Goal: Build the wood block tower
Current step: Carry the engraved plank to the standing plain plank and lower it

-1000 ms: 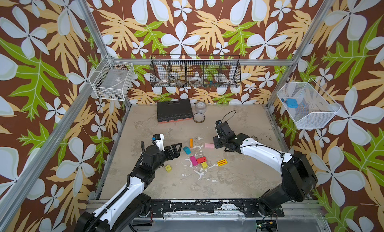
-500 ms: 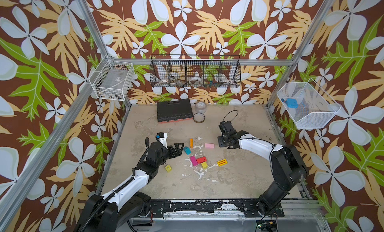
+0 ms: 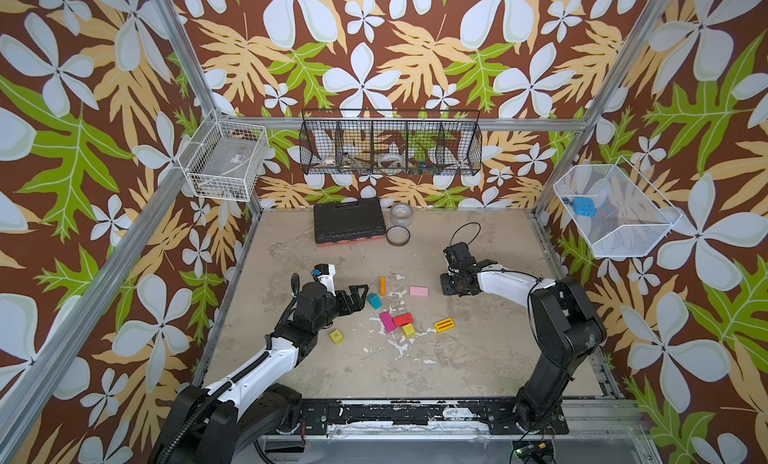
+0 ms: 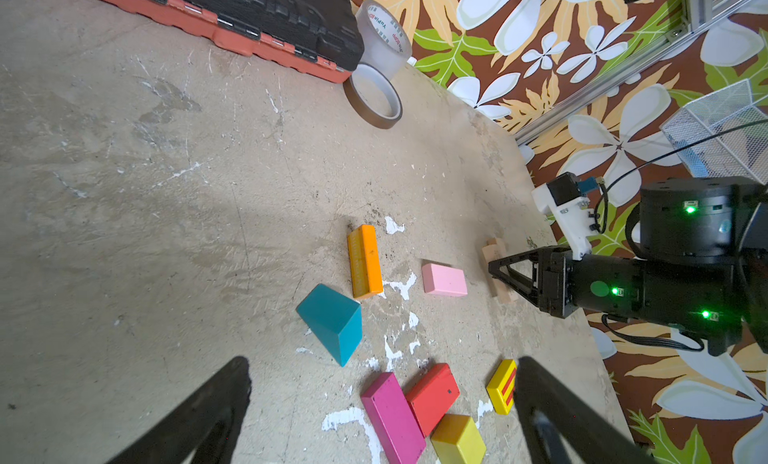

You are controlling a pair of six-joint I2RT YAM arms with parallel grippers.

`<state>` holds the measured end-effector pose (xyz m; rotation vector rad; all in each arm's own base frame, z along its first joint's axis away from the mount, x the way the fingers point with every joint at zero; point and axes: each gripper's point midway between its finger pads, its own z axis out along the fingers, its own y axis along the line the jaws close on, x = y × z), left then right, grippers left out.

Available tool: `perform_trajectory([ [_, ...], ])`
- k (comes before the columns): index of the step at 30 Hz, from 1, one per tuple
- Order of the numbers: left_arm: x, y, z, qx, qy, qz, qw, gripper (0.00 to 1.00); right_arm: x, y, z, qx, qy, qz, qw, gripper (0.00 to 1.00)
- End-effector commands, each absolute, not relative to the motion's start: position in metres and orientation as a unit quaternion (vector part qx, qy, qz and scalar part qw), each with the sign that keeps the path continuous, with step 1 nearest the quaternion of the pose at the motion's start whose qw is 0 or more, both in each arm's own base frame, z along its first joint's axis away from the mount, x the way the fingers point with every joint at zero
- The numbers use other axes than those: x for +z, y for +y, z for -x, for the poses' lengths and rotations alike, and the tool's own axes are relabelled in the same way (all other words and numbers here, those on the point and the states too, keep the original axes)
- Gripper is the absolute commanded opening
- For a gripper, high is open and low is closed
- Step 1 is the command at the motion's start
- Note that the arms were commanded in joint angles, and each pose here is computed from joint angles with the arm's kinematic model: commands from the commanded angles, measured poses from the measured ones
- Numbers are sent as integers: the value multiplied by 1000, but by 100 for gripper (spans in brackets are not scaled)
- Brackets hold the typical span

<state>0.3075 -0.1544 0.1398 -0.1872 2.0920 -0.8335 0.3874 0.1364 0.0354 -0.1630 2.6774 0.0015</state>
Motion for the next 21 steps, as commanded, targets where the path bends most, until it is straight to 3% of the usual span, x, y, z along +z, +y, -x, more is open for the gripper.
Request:
perform_trajectory([
  [1,144,-155,-312,-332,835,75,433,100,36,133,-391,-8,972,53,231,2],
  [21,138,-159,-315,-330,844,70,417,100,32,121,-403,-12,975,23,221,4],
])
